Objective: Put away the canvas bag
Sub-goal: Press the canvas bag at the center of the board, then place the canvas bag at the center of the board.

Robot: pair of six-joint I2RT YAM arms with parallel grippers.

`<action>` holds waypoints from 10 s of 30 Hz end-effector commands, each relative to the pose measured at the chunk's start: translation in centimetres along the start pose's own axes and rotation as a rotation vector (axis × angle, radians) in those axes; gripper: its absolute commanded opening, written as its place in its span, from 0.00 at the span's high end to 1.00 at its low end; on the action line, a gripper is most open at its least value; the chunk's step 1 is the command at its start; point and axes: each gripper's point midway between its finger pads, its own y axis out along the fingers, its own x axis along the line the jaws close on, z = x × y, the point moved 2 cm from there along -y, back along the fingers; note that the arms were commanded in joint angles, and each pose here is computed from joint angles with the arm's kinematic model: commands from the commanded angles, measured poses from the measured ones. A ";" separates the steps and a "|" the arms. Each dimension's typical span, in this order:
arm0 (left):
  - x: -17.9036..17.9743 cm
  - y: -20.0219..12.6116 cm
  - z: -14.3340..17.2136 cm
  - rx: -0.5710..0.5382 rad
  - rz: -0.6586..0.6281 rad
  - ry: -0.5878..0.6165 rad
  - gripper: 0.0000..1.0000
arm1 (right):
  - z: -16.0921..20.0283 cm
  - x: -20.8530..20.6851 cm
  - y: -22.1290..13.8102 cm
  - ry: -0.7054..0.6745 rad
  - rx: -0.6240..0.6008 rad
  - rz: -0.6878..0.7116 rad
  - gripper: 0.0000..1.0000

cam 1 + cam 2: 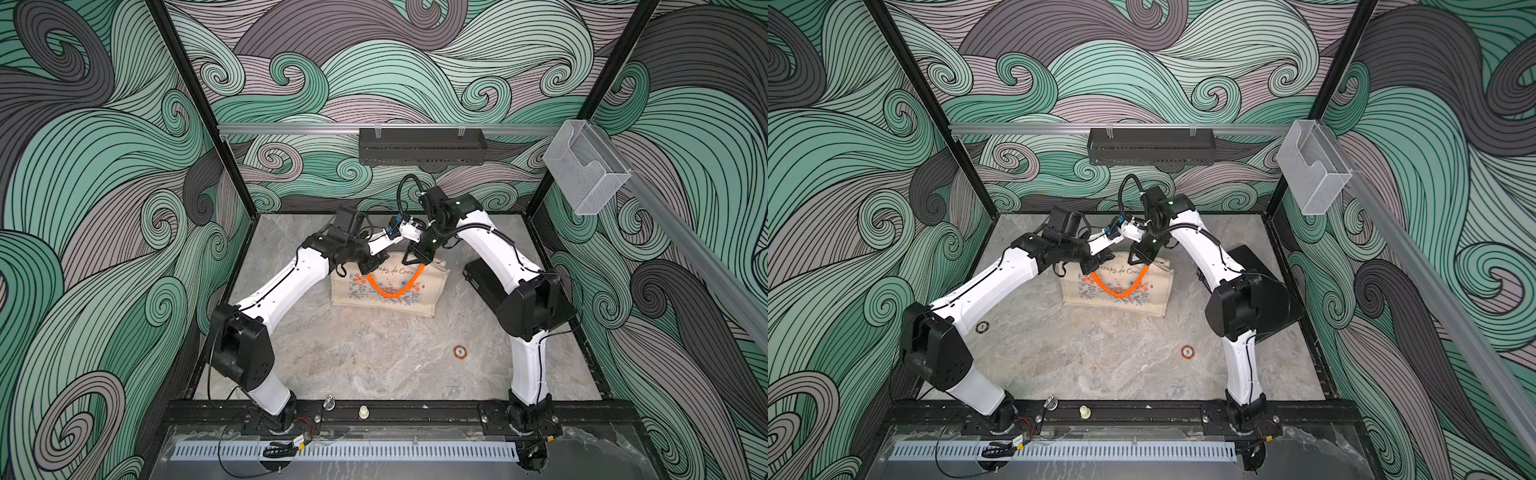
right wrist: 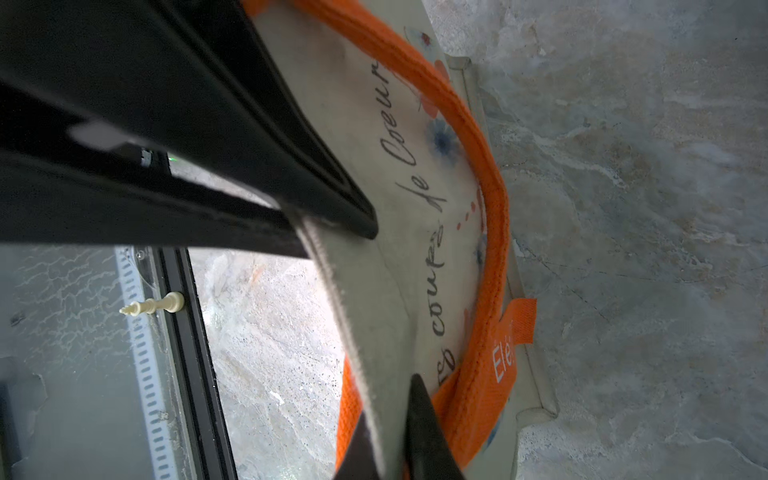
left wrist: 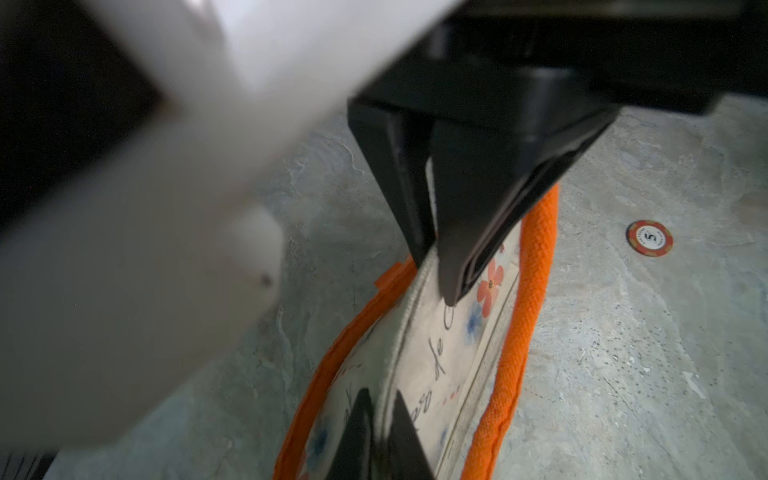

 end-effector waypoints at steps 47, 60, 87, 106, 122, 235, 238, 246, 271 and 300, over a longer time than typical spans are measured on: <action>-0.3 -2.8 -0.2 -0.026 0.083 -0.080 0.99 | 4.7 2.0 -2.9 -0.040 -0.499 0.203 0.89; -1.4 -1.1 -5.6 -0.067 0.143 0.040 0.14 | 4.5 1.8 -2.2 -0.052 -0.484 0.163 1.00; -4.4 4.5 -4.4 -0.030 0.369 -0.012 0.86 | 3.8 1.5 -3.1 -0.019 -0.588 0.148 0.91; -2.5 -3.6 -7.0 -0.292 0.333 -0.065 1.00 | 6.7 1.7 -3.1 0.134 -0.782 0.127 0.24; -2.0 -4.1 -6.3 -0.294 0.334 -0.109 1.00 | 6.3 1.9 0.3 0.106 -0.718 0.072 0.84; 1.8 -14.9 -8.7 -0.466 0.223 -0.100 1.00 | 4.8 4.4 0.9 -0.008 -0.645 0.049 0.33; 2.1 -14.6 -8.6 -0.466 0.210 -0.099 1.00 | 5.2 4.6 1.6 0.006 -0.599 0.013 0.47; 2.5 -13.9 -8.4 -0.472 0.230 -0.114 1.00 | 5.6 5.0 3.0 0.032 -0.597 -0.020 0.78; 13.1 -17.1 -4.4 -0.348 -0.807 -0.541 0.11 | 7.9 2.1 2.8 0.569 -0.610 -0.090 1.00; 11.2 -0.1 18.0 -0.171 -0.568 -1.372 0.27 | 16.6 -4.3 8.1 1.166 -0.357 -0.069 0.93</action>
